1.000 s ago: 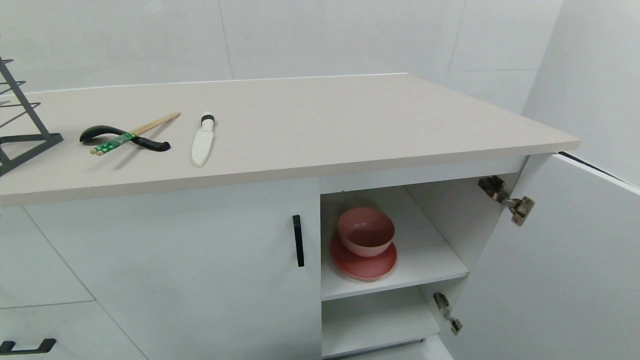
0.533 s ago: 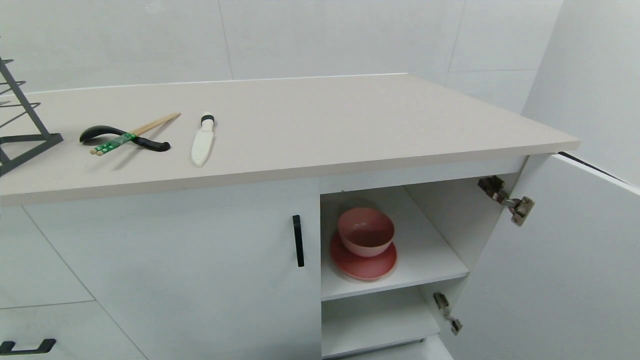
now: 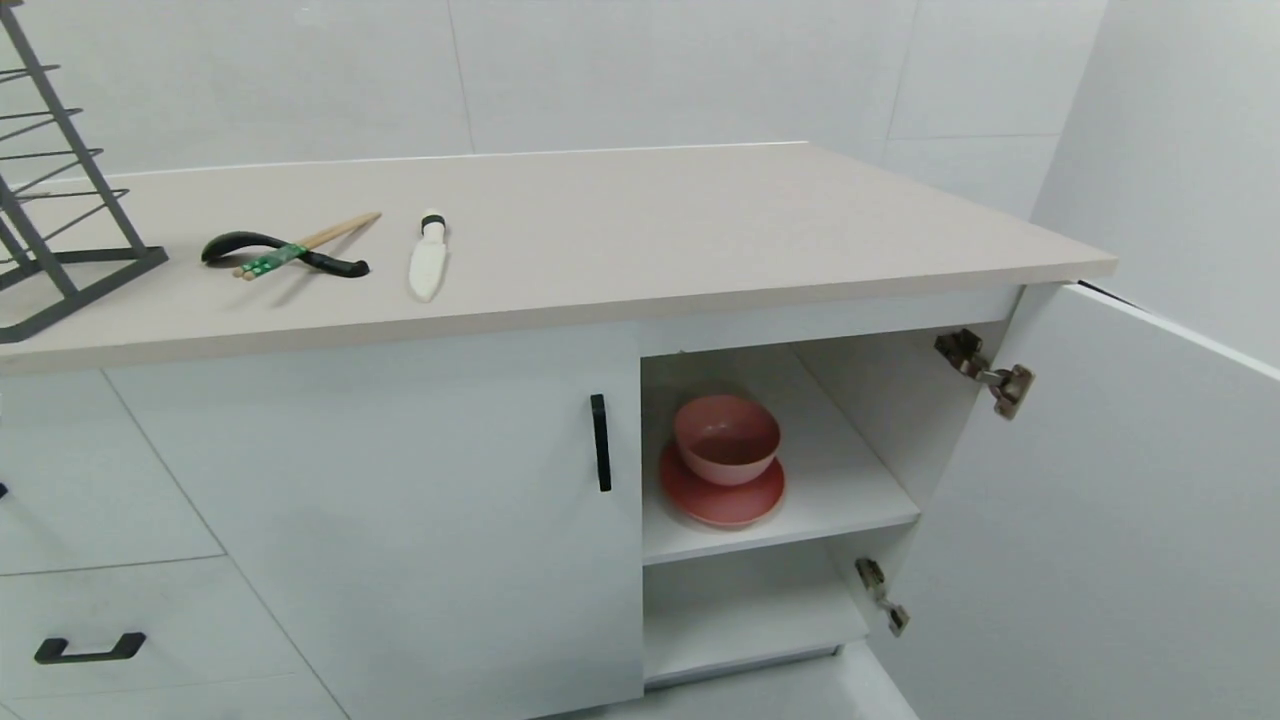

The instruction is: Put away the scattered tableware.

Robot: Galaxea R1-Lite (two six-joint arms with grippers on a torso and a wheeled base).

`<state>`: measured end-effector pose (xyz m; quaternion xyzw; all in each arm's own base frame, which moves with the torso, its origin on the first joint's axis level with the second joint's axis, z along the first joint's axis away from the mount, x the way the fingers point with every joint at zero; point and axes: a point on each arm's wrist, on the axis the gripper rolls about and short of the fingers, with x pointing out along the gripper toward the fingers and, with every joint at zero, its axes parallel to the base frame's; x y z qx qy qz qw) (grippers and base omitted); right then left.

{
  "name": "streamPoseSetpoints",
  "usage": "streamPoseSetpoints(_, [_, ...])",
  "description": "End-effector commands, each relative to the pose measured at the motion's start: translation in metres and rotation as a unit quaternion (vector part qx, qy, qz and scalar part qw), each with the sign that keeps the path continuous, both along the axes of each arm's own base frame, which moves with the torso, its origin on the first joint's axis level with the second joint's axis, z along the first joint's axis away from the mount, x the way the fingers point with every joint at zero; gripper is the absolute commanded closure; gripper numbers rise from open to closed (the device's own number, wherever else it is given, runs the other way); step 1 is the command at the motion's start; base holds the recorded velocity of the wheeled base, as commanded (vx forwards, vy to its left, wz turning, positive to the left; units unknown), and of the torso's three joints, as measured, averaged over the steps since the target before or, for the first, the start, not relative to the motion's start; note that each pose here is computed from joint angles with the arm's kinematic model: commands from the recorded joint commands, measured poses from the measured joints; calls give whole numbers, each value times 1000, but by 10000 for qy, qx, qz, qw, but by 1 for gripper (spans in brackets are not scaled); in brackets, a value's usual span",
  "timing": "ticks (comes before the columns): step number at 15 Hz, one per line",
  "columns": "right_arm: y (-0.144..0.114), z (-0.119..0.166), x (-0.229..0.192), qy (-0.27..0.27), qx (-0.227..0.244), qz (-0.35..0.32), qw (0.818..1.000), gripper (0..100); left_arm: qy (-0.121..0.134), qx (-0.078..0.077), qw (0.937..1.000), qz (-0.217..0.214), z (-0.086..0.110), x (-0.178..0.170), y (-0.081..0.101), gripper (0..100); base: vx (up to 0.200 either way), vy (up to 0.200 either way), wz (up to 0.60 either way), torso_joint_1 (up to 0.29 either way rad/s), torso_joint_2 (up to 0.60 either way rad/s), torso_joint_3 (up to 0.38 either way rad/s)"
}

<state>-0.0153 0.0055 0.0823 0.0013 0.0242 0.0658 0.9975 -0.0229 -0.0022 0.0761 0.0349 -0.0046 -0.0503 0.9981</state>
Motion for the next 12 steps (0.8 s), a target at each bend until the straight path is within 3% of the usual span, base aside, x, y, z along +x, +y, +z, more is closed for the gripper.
streamPoseSetpoints(1, [0, 1, 3, 168, 7, 70, 9998, 0, 8, -18, 10000, 6, 0, 0, 0, 0, -200, 0, 0, 2, 2, 2])
streamPoseSetpoints(4, [0, 0, 1, 45, -1, 139, 9999, 0, 10, -41, 10000, 67, 0, 0, 0, 0, -200, 0, 0, 2, -1, 4])
streamPoseSetpoints(8, [-1, -1, -1, -45, -89, -271, 9996, 0, 11, -57, 9999, 82, 0, 0, 0, 0, -200, 0, 0, 0, 1, 5])
streamPoseSetpoints(10, [-4, -5, -1, 190, -128, -842, 9962, 0, 12, -73, 9998, 197, 0, 0, 1, 0, 0, 0, 0, 0, 0, 0])
streamPoseSetpoints(12, [-4, -5, -1, 176, -103, -805, 9965, 0, 12, -80, 9998, 205, 0, 0, 1, 0, 0, 0, 0, 0, 0, 0])
